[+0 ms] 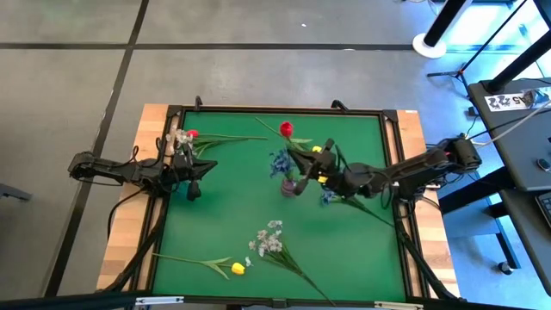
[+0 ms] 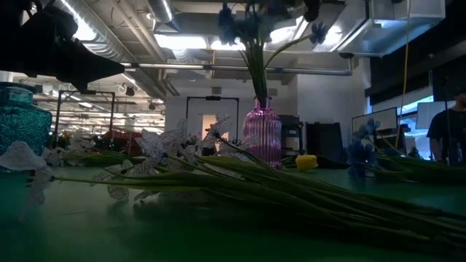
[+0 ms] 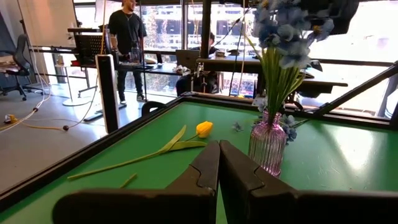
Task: Sort flowers into vase by color
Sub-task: Put the right red flower into the purple vase, then put the red flower into the purple vase
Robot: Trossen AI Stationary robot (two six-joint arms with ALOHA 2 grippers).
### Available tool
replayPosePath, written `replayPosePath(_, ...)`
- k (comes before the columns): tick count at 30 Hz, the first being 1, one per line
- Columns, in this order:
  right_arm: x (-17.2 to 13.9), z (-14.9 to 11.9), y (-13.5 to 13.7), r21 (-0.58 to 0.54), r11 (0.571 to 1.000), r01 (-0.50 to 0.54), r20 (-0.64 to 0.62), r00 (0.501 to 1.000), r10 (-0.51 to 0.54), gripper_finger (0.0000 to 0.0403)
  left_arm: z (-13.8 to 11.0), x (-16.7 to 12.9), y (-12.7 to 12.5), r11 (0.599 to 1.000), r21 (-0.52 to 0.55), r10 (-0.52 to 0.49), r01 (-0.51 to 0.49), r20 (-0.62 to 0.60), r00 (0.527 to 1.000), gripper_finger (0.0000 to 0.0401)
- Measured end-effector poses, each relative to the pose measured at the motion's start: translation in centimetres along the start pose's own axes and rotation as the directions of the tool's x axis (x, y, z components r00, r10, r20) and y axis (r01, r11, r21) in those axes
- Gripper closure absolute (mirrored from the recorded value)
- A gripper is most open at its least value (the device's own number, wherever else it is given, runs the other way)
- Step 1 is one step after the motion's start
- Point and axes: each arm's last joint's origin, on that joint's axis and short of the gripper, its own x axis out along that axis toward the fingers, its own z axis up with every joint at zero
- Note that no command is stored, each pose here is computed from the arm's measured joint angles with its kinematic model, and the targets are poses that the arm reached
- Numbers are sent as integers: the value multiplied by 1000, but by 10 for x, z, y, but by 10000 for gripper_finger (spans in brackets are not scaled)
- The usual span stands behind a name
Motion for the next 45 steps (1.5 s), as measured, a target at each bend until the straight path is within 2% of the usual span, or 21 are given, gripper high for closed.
replayPosePath(10, 1, -6, 2, -38, 999, 1, -19, 1000, -1, 399, 0, 0, 0, 1000, 0, 0, 0, 0, 1000, 397)
replayPosePath(16, 0, -20, 3, -124, 991, -52, -137, 990, 35, 380, 0, 0, 0, 1000, 0, 0, 0, 0, 1000, 397)
replayPosePath(23, -5, -30, 0, -214, 969, -126, -267, 961, 66, 292, 0, 0, 0, 1000, 0, 0, 0, 0, 1000, 397)
replayPosePath(27, -15, -18, -9, -237, 953, -187, -323, 941, 105, 232, 0, 0, 0, 1000, 0, 0, 0, 0, 1000, 397)
replayPosePath(31, -28, 0, -22, -280, 938, -206, -358, 929, 97, 178, 0, 0, 0, 1000, -6, 0, 0, 4, 1000, 397)
replayPosePath(35, -40, 21, -33, -292, 918, -269, -352, 923, 159, 134, 4, 0, -1, 990, -139, -24, 30, 40, 999, 397)
replayPosePath(38, -47, 32, -39, -319, 893, -317, -344, 917, 203, 112, 8, 0, -3, 952, -284, -93, 111, 77, 993, 397)
replayPosePath(41, -53, 39, -45, -341, 878, -337, -346, 913, 216, 102, 16, -1, -4, 941, -290, -134, 174, 151, 979, 397)
replayPosePath(45, -64, 47, -56, -356, 868, -346, -371, 905, 208, 100, 18, -2, -4, 938, -300, -129, 176, 168, 977, 397)
